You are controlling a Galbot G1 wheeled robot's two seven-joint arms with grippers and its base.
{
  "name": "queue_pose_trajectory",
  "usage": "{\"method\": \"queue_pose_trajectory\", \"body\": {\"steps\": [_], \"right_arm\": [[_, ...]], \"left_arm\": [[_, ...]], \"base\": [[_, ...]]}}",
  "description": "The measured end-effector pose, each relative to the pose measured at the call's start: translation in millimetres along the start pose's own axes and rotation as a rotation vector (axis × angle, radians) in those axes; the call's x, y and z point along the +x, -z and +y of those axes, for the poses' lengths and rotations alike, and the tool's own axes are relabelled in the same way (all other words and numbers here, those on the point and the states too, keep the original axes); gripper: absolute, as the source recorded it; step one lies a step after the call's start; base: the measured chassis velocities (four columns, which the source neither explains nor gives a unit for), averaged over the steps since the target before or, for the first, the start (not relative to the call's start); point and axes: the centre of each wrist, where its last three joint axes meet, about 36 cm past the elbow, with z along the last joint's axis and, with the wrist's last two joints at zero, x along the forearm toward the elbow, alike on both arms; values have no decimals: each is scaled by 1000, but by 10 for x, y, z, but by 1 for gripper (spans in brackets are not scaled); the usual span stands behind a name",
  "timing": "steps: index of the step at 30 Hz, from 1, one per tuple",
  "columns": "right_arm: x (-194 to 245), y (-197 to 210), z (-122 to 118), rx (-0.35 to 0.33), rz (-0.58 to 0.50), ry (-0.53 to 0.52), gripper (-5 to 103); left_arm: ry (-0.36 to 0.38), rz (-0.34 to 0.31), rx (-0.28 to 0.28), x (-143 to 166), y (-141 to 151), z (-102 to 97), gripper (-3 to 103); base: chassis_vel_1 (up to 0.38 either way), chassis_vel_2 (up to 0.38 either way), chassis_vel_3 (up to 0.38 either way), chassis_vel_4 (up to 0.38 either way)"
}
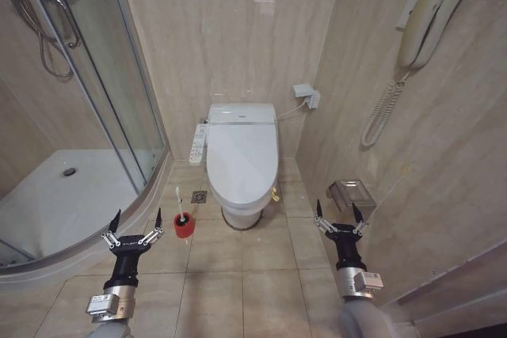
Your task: Open the toilet lid, clean the toilet bowl with a toilet brush, close the toilet lid, and flush.
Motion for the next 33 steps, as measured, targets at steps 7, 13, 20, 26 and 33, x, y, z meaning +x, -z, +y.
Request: {"method": "queue_pose_trajectory", "body": {"steps": [7, 13, 20, 26, 33], "right_arm": [[-1, 0, 0, 0, 0, 0, 100], [-1, 0, 0, 0, 0, 0, 100], [-1, 0, 0, 0, 0, 0, 100], [-1, 0, 0, 0, 0, 0, 100], [-1, 0, 0, 0, 0, 0, 100]], "left_arm": [[0, 0, 0, -1, 0, 0, 100], [0, 0, 0, -1, 0, 0, 100], [0, 0, 0, 0, 0, 0, 100], [0, 0, 0, 0, 0, 0, 100], [0, 0, 0, -1, 0, 0, 100]], "base": [[0, 0, 0, 0], [0, 0, 0, 0], [0, 0, 0, 0], [0, 0, 0, 0], [0, 0, 0, 0]]}}
